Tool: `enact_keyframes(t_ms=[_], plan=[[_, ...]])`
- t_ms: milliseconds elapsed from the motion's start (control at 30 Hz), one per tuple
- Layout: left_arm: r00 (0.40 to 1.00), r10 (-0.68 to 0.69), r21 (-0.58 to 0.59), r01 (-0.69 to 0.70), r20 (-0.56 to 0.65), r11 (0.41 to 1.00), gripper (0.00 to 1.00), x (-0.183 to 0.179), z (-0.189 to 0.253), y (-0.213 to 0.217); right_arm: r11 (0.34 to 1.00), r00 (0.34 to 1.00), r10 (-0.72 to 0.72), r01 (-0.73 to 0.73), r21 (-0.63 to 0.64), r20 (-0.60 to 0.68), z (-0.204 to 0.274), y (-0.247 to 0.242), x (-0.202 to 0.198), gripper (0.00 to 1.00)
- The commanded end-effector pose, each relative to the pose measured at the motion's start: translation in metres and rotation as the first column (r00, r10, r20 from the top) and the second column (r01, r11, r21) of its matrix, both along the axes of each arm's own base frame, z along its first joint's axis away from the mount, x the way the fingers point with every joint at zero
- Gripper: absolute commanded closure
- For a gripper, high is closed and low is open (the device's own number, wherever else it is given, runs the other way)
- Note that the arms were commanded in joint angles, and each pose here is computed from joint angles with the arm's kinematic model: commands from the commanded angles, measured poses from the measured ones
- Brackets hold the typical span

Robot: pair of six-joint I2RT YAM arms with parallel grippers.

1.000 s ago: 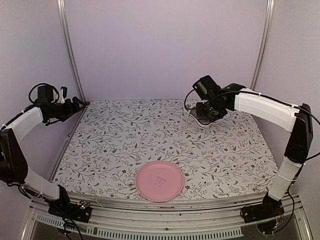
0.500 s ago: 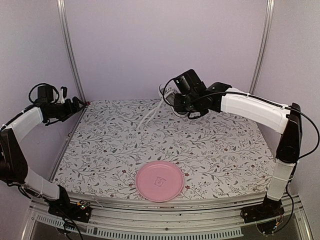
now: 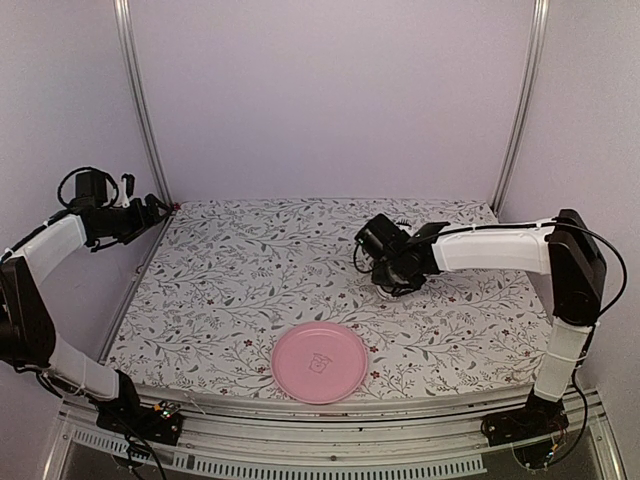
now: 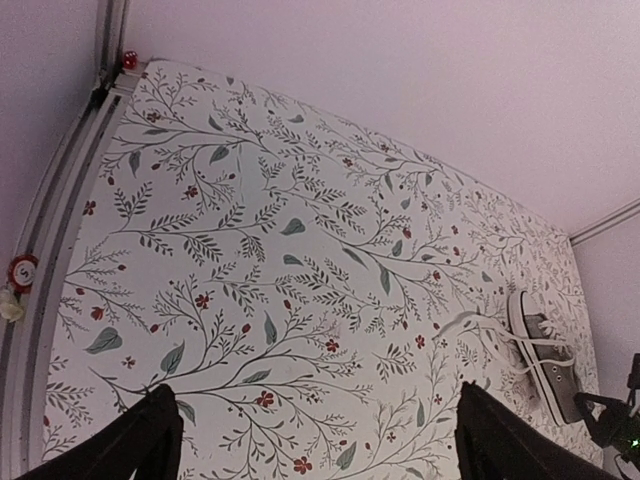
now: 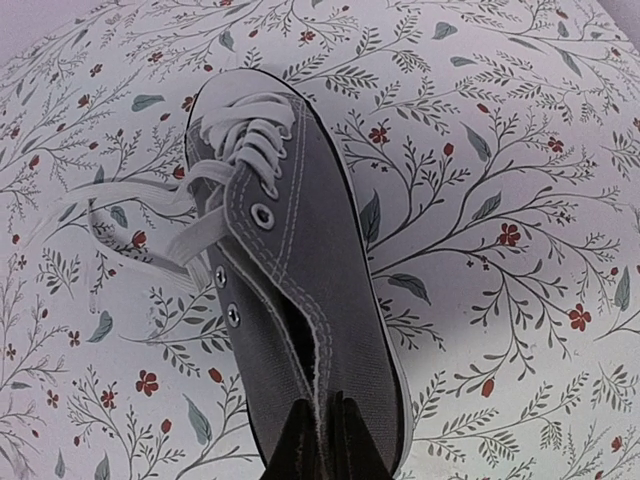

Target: Tie the shoes

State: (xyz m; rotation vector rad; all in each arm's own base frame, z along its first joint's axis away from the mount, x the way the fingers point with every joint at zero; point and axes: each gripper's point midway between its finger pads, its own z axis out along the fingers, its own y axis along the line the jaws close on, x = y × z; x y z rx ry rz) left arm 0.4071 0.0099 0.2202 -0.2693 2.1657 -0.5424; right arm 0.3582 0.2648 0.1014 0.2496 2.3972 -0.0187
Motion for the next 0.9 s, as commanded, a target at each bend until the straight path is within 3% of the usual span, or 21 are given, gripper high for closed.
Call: enact_keyframes(t_ms=[0, 167, 300, 367, 467, 567, 633, 867], plan=[[1.000, 0.003, -0.010, -0.003, 0.000, 1.000, 0.06, 0.000, -0.002, 0.003, 0.993, 0.993, -0.106, 0.103, 0.056, 0.060, 0.015, -0.007, -0.001, 0.98], [1.000, -0.001, -0.014, 0.001, 0.002, 1.000, 0.06, -0.001, -0.002, 0.001, 0.993, 0.993, -0.117, 0.116, 0.027, 0.034, 0.008, -0.008, -0.015, 0.98], [1.000, -0.001, -0.015, 0.001, 0.003, 1.000, 0.06, 0.000, -0.002, 0.001, 0.992, 0.992, -0.107, 0.111, 0.063, -0.063, -0.007, -0.003, -0.042, 0.97], [1.000, 0.002, -0.012, -0.002, 0.002, 1.000, 0.06, 0.000, -0.003, 0.002, 0.991, 0.990, -0.099, 0.108, 0.085, -0.097, -0.010, -0.006, -0.055, 0.78], [1.000, 0.007, -0.008, -0.007, -0.002, 1.000, 0.05, 0.000, -0.005, 0.003, 0.988, 0.991, -0.092, 0.103, 0.111, -0.099, -0.003, -0.018, -0.067, 0.38], [1.000, 0.012, -0.005, -0.012, -0.006, 1.000, 0.05, 0.001, -0.006, 0.004, 0.992, 0.998, -0.053, 0.057, 0.114, -0.046, 0.021, -0.023, -0.066, 0.18], [1.000, 0.014, -0.004, -0.014, -0.004, 1.000, 0.05, 0.000, -0.006, 0.004, 0.992, 0.999, 0.033, -0.032, 0.119, -0.003, 0.041, -0.011, -0.056, 0.12], [0.997, 0.032, 0.022, -0.034, 0.063, 0.999, 0.05, -0.001, 0.011, 0.007, 0.956, 0.963, 0.270, -0.267, 0.121, -0.011, 0.055, 0.034, 0.001, 0.13]])
